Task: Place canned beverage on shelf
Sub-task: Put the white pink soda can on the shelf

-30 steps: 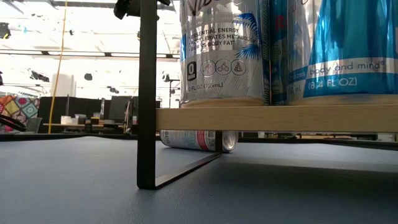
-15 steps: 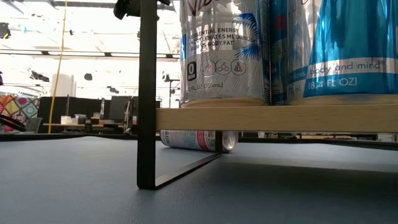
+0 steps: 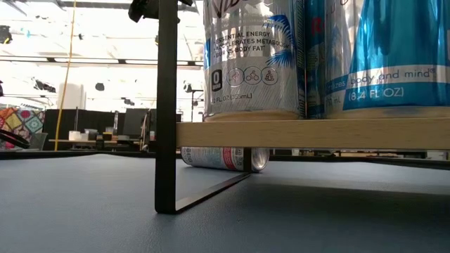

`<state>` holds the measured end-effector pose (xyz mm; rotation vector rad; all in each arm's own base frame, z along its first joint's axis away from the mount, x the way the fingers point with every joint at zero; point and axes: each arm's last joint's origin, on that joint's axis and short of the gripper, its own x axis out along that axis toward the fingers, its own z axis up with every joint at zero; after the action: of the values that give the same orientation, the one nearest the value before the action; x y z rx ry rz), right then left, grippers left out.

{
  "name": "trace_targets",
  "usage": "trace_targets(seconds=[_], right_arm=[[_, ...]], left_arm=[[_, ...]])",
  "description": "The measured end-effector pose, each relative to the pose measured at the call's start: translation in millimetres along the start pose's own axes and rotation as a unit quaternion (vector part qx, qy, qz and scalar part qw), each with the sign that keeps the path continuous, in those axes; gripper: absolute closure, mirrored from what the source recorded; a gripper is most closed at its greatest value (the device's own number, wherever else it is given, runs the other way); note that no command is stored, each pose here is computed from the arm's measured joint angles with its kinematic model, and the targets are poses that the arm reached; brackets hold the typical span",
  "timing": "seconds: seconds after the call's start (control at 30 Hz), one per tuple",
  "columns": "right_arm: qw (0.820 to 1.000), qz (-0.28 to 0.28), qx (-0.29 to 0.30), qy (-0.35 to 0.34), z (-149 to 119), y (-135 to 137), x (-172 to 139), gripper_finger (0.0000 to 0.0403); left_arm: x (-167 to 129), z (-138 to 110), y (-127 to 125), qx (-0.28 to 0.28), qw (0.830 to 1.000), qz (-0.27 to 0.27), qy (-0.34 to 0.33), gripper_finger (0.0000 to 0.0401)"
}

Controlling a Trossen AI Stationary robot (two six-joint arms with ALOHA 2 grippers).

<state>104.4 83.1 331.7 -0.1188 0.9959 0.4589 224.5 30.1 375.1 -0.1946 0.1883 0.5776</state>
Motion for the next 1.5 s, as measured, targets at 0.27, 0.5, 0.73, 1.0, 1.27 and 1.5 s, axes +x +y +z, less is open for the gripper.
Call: trace_targets(seconds=[0.27,0.5,0.73,1.0,1.27,1.5], right_arm=[[0.962,-0.248,0.035,-0.108,23,-34,-51,0.0082],[0.888,-0.377,0.177,-0.193,36,-67,-65,0.0082],[0.843,-0.411,0.269,-0.218,52,-96,-55,0.0082],[0.837,-0.435,0.291,-0.160,70,-129,-22,0.0082],[0.876,-0.368,0.288,-0.120,87,-145,18,0.0082],[0.884,-0.343,0.301,-0.103,92,-146,36,0.0082]], left_arm=[[4,-7,9,-0.102,0.994,0.007,0.044,0.0104],[26,-31,10,-0.028,0.987,-0.013,0.159,0.0104],[57,-44,8,0.121,0.971,-0.089,0.188,0.0104],[87,-65,24,0.151,0.942,-0.152,0.258,0.0104],[123,-89,35,0.219,0.910,-0.218,0.276,0.0104],[151,-111,54,0.158,0.898,-0.286,0.294,0.0104]])
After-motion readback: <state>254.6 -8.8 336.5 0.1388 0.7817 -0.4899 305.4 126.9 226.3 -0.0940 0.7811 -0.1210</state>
